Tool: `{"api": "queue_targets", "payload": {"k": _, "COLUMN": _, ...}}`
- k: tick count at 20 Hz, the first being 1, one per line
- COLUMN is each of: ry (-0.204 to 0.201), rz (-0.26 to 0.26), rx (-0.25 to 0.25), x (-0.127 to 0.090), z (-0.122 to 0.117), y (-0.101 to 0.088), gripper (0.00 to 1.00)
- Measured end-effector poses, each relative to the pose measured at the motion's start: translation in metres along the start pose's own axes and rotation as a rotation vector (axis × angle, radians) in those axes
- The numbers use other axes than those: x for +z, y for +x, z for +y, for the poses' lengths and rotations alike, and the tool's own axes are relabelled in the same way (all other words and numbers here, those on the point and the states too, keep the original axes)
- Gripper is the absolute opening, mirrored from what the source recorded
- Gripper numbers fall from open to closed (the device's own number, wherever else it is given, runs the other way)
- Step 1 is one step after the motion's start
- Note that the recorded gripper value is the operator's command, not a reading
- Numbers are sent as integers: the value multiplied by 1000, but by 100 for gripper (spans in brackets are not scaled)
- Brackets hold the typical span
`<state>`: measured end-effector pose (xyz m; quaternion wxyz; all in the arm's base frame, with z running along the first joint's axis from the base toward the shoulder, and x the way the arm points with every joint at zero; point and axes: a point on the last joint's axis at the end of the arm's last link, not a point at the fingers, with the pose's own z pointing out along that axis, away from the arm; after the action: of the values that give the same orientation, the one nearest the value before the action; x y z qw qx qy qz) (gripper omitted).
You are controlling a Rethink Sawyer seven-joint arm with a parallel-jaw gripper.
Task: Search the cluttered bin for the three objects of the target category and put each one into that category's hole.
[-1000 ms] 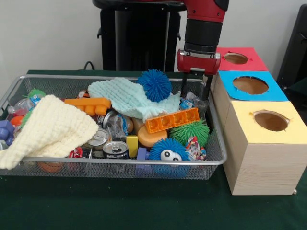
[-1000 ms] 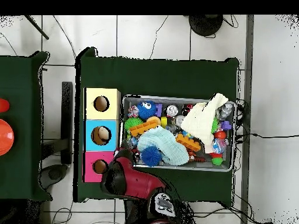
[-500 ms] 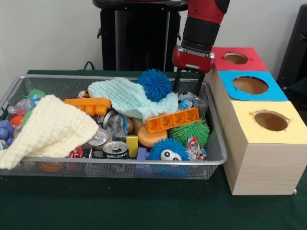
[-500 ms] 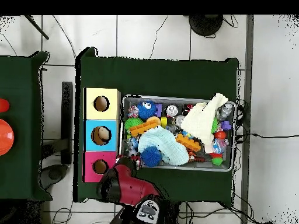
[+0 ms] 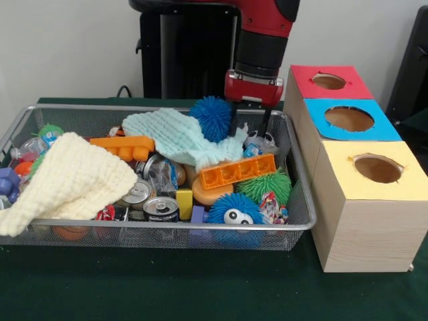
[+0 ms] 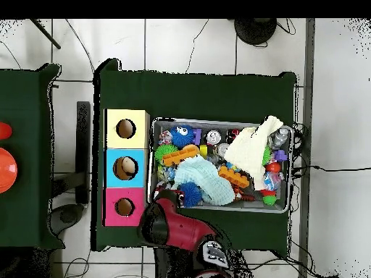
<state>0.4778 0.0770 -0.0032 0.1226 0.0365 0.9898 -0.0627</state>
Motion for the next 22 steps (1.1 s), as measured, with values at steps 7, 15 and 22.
{"api": "queue_targets", "payload": {"k": 7, "ry": -62, "rz": -2, "rx": 42, "x": 7, "z": -10, "y": -11, "gripper": 100}}
{"api": "queue_targets", "payload": {"k": 15, "ry": -112, "rz": -32, "rx": 41, "x": 0, "z": 6, "y": -26, "gripper": 100}}
{"api": "queue_targets", "payload": {"k": 22, "ry": -137, "rz": -45, "rx": 35, "x": -3, "z": 17, "y": -32, "gripper": 100}}
